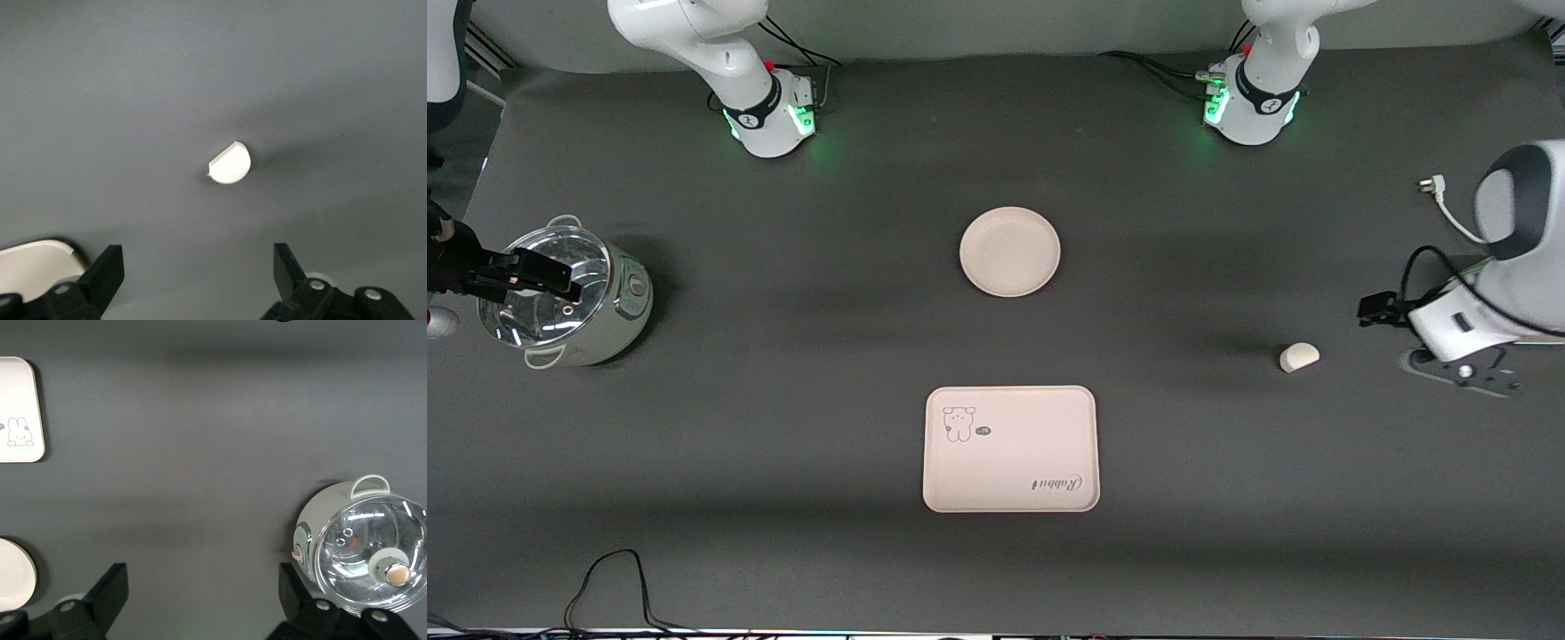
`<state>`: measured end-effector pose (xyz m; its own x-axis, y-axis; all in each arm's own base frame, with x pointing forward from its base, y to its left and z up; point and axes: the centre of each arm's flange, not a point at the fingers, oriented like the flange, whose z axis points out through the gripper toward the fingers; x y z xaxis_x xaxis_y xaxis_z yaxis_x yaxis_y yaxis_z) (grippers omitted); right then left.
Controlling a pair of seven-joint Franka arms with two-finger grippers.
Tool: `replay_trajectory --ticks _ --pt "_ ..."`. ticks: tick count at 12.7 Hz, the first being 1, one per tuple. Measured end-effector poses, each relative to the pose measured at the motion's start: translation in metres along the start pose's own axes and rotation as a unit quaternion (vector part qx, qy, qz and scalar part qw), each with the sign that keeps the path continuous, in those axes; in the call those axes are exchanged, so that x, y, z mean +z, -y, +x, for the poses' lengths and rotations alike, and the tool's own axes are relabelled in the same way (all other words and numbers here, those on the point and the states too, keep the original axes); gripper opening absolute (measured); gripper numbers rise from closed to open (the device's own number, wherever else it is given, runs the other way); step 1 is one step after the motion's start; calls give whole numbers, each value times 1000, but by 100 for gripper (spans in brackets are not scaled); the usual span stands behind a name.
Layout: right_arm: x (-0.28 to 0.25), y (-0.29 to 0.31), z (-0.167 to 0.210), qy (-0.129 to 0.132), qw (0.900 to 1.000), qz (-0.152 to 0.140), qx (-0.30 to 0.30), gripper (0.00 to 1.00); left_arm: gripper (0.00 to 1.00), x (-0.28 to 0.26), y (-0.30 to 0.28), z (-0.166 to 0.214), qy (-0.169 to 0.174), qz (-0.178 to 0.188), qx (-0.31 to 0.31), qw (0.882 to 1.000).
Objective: Place bun in plate and plate on tray
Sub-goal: 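Move the left gripper down toward the small white bun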
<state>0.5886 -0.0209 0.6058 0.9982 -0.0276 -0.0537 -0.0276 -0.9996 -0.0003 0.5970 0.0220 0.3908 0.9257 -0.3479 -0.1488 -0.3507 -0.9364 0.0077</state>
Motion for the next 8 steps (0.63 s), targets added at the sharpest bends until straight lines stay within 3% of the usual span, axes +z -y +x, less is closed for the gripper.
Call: replay_trajectory --ticks 3,8 --pt "0 0 0 0 1000 0 0 100 100 79 1 -11 -34 5 77 996" --pt "2 1 1 1 1000 0 0 100 100 159 -13 -24 -55 -1 103 993"
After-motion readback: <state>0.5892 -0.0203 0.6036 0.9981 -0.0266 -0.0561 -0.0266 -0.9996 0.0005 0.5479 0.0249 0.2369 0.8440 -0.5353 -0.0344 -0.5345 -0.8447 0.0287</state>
